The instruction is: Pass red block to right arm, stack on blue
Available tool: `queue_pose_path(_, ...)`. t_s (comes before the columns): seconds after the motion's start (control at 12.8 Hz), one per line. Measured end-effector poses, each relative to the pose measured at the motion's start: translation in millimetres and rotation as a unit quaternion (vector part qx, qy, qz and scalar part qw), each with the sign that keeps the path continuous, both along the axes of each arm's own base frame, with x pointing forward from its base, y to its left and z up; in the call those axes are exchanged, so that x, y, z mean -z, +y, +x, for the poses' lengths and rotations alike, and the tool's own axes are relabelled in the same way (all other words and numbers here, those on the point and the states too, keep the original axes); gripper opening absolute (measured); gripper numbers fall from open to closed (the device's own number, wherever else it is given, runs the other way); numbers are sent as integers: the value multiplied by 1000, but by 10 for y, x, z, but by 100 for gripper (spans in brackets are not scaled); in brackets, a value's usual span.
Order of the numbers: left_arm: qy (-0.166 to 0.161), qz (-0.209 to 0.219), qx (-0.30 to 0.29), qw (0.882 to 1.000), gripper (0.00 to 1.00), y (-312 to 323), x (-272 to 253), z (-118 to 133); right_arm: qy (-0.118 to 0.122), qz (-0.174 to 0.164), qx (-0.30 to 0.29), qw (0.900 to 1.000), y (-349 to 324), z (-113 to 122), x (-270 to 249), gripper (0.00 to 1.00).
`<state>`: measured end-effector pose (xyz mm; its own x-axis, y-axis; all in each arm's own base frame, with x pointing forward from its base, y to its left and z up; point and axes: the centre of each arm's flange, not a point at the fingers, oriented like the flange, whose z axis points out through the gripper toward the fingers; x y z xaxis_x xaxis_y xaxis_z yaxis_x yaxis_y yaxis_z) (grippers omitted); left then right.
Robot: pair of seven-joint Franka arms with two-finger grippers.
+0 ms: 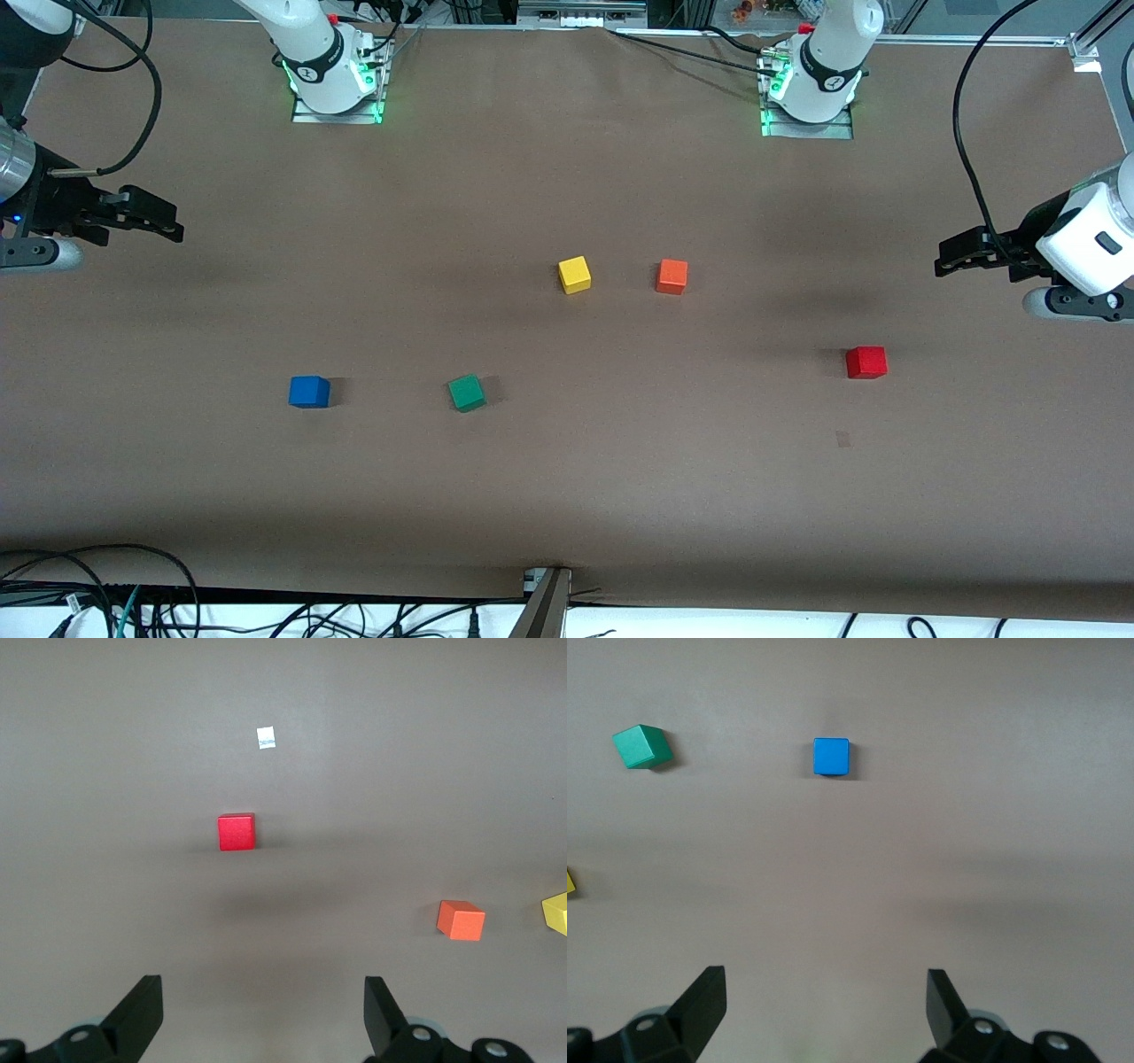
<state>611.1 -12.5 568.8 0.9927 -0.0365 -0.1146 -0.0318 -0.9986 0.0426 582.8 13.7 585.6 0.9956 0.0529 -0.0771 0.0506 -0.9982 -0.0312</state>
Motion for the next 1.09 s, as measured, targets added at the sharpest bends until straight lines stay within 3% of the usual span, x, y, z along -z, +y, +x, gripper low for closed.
queue_pose_path(1.09,2,1,-4,1000,100,46,21,12,0,0,0,1000,-1,0,0,100)
